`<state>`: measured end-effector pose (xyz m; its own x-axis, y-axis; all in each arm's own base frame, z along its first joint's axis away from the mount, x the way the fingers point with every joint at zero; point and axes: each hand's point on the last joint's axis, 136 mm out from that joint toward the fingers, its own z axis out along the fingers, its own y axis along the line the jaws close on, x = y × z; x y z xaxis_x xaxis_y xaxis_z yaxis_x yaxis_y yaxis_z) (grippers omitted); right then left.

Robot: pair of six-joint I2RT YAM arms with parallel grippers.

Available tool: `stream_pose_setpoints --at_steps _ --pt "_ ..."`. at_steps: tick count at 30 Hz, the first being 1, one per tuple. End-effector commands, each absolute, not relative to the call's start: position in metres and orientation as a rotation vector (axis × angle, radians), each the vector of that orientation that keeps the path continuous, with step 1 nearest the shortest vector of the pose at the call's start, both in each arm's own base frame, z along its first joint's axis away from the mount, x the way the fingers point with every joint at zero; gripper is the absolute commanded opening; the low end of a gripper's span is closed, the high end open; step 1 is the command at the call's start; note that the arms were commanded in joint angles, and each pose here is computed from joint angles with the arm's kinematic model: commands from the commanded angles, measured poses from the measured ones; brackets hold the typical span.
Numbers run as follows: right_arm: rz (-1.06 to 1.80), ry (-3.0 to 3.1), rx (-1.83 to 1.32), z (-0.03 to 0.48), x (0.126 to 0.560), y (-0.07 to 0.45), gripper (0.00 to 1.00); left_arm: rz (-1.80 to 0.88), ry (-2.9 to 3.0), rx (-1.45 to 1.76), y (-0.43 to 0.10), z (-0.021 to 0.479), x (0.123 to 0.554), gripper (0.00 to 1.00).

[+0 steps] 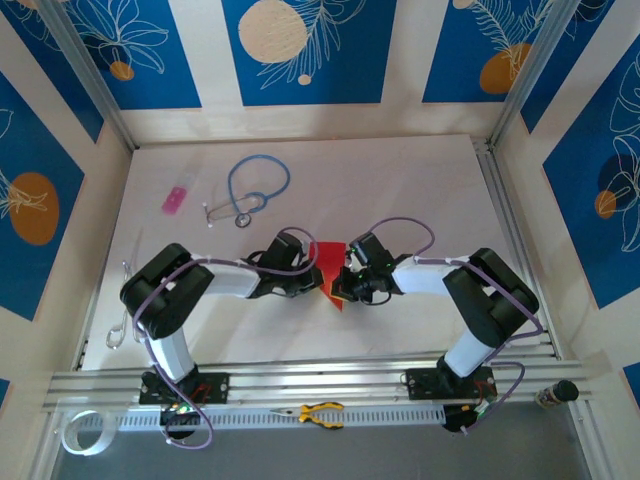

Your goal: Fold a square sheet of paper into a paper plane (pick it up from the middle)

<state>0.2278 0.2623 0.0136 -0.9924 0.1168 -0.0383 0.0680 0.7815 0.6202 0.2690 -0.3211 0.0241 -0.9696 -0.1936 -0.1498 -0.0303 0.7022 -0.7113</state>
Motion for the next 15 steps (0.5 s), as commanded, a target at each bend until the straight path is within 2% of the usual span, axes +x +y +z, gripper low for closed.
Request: stream_pose_setpoints --at_steps 1,15 --pt "0.861 3.017 0.162 -0.012 0.204 0.243 0.01 -1.087 2.699 -0.096 -0.326 0.029 0.274 0.0" --pt "0.814 3.044 0.166 -0.021 0.199 0.236 0.01 -0.95 2.743 -0.162 -0.29 -0.003 0.282 0.0"
